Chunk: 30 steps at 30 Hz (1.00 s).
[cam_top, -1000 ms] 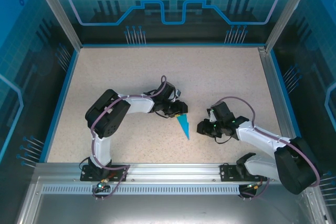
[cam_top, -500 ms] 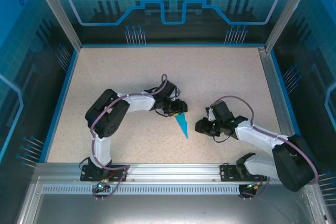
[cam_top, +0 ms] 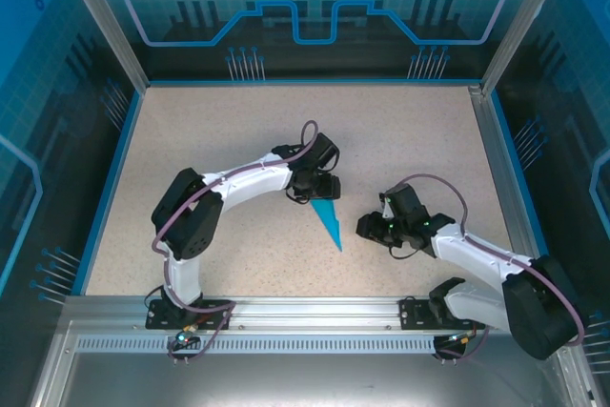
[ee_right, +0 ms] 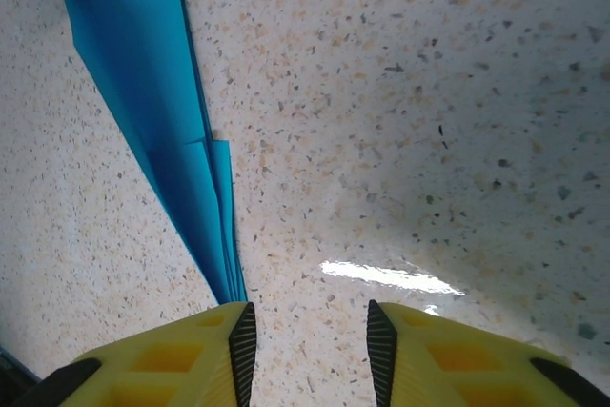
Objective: Fold a paper plane with a square sheet of paper (pick it up from the middle)
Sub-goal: Fold the wing for the fifth time at the center of the table, then move a paper plane to the center of the table.
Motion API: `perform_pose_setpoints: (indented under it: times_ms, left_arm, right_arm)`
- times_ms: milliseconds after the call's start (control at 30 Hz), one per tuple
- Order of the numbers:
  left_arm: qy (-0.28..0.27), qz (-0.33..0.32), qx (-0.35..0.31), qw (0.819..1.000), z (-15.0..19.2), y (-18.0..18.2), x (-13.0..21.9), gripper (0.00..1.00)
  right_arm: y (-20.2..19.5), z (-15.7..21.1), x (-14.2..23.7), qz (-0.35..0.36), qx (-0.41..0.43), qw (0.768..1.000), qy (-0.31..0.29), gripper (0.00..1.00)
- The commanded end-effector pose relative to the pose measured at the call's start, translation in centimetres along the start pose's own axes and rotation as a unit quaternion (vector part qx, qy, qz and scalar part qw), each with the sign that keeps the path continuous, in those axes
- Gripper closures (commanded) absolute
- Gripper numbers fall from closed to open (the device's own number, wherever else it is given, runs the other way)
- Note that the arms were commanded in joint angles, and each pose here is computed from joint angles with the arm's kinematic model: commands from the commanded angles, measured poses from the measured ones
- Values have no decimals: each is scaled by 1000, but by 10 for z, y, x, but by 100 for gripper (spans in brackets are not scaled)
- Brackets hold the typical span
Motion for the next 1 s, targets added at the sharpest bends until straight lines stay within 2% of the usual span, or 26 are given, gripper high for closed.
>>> perform_pose_setpoints:
  times_ms: [0,267,500,633,867,967]
  left_arm:
    - [-6,-84,4,996,11,16,18,36]
    - [11,-74,19,997,17,-3,3,31]
    - [28,-82,29,996,16,-8,-13,30]
    - [31,-102,37,994,18,-2,-18,35]
    - [28,-127,46,990,20,10,-17,57]
    - [16,-115,44,992,20,12,-11,60]
  right_arm:
    - [-12,0,0,14,-18,1000,-10,59]
    - [-4,1,0,-24,-1,1000,-13,49]
    - [-1,2,2,-29,9,1000,-6,46]
    - [1,1,3,-36,10,999,-4,45]
    - [10,-2,-1,-55,14,998,5,44]
    - [17,-5,-5,-66,21,998,12,44]
Point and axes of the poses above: each hand's point on the last joint's axis, 136 mm out from that joint toward the fingers, its own x axis back along the fingers, its own y axis along the line the jaws close on, z = x × y, the point moved 4 cm from there along x, back along the fingers, and after that the axes turned 4 degrees about x, right-handed, at the moved point
